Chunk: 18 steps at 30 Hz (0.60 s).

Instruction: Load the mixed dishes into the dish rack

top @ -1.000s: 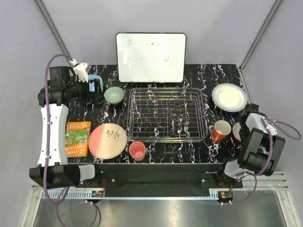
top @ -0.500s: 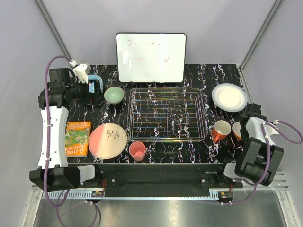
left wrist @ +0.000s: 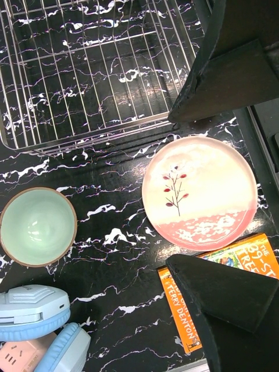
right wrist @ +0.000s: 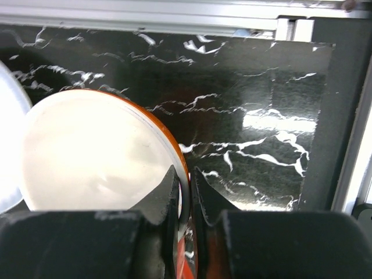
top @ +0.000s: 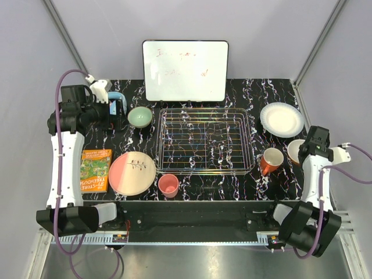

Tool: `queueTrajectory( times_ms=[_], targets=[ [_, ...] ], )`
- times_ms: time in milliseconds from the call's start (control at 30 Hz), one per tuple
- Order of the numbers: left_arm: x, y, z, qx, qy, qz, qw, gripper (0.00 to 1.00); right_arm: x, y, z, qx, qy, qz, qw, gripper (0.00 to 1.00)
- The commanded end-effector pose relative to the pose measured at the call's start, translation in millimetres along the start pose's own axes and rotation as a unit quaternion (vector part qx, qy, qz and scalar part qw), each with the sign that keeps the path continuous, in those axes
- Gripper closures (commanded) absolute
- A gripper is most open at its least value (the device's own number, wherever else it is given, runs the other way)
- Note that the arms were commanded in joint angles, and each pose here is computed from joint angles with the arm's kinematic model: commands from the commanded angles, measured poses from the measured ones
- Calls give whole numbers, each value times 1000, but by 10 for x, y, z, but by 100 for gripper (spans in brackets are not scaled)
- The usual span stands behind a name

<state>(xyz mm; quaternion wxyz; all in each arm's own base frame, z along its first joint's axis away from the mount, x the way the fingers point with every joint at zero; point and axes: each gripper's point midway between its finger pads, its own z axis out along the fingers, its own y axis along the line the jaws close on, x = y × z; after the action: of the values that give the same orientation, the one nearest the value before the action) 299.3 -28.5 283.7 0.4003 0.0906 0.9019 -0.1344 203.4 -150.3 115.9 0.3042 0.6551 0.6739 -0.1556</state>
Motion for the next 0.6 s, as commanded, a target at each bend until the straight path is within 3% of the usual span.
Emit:
queueTrajectory(
  times_ms=[0, 167, 233, 300, 333, 433, 500, 567],
  targets=[
    [-102, 20, -63, -11, -30, 3, 999, 1, -311, 346, -411, -98, -19, 25, 995, 100],
    [-89, 4, -13, -3, -26, -8, 1000, 1, -662, 930, -1136, -244, -41, 7, 969, 100],
    [-92, 10, -1, -4, -27, -11, 1000, 1, -772, 1236, -1538, -299, -58, -40, 952, 100],
    [-96, 9, -2, -4, -28, -12, 1000, 1, -717, 1416, -1672, -305, -59, -104, 945, 100],
    [-94, 12, 2, -5, -28, -13, 1000, 1, -721, 1591, -1981, -338, -74, -130, 929, 100],
    [-96, 22, -11, -9, -29, -14, 999, 1, -524, 1829, -2091, -322, -82, -226, 916, 100],
    [-90, 29, -24, -13, -30, -11, 999, 1, -147, 1944, -2063, -307, -68, -311, 897, 100],
    [-92, 42, -36, -16, -32, -9, 999, 1, 43, 1991, -2136, -295, -94, -358, 881, 100]
  ],
)
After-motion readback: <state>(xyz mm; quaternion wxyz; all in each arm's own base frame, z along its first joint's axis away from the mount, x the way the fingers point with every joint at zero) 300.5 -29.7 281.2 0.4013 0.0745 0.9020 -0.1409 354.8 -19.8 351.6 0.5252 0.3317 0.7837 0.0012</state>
